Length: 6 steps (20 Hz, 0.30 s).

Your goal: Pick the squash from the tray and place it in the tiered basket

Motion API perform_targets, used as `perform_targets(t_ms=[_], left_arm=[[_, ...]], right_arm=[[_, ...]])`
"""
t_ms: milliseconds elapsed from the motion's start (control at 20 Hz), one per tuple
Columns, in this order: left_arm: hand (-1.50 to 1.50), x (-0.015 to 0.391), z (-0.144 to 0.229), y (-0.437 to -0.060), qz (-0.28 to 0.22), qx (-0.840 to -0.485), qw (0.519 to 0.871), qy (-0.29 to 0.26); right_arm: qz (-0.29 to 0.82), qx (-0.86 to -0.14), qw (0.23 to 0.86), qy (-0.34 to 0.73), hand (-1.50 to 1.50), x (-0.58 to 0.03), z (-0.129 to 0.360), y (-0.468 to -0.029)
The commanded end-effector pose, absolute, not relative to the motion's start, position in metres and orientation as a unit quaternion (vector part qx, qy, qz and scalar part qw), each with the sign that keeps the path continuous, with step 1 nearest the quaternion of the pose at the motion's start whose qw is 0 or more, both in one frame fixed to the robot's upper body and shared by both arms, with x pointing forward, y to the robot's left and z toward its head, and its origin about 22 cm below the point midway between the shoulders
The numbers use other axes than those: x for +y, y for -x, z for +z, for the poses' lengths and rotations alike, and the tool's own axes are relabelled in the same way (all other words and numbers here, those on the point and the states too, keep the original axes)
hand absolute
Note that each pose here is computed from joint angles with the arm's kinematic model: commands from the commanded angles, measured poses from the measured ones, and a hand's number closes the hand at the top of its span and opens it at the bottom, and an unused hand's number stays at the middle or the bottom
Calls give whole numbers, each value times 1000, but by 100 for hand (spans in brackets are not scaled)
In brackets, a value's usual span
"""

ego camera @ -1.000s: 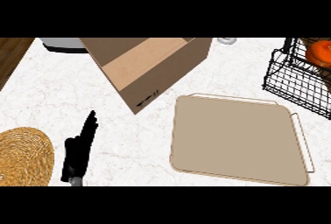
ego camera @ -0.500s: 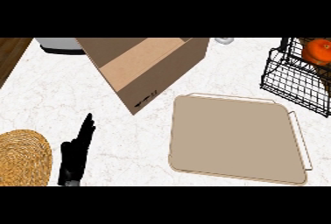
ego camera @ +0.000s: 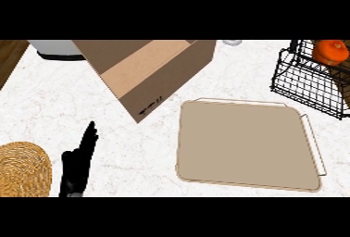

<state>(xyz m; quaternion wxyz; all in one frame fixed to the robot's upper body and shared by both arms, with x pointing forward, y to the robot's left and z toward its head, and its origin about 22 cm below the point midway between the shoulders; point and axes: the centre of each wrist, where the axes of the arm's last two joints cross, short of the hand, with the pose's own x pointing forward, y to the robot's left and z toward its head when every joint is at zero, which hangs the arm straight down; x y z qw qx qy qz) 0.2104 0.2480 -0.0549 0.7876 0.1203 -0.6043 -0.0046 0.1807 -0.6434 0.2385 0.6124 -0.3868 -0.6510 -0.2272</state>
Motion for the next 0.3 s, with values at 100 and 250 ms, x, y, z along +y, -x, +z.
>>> perform_targets(t_ms=[100, 250], left_arm=[[0, 257, -61, -200, 5, -600, 790, -126], [0, 252, -55, -211, 1, -606, 786, -120]], right_arm=[[-220, -655, 619, 373, -150, -665, 236, -114], [-206, -669, 619, 356, -150, -667, 231, -103]])
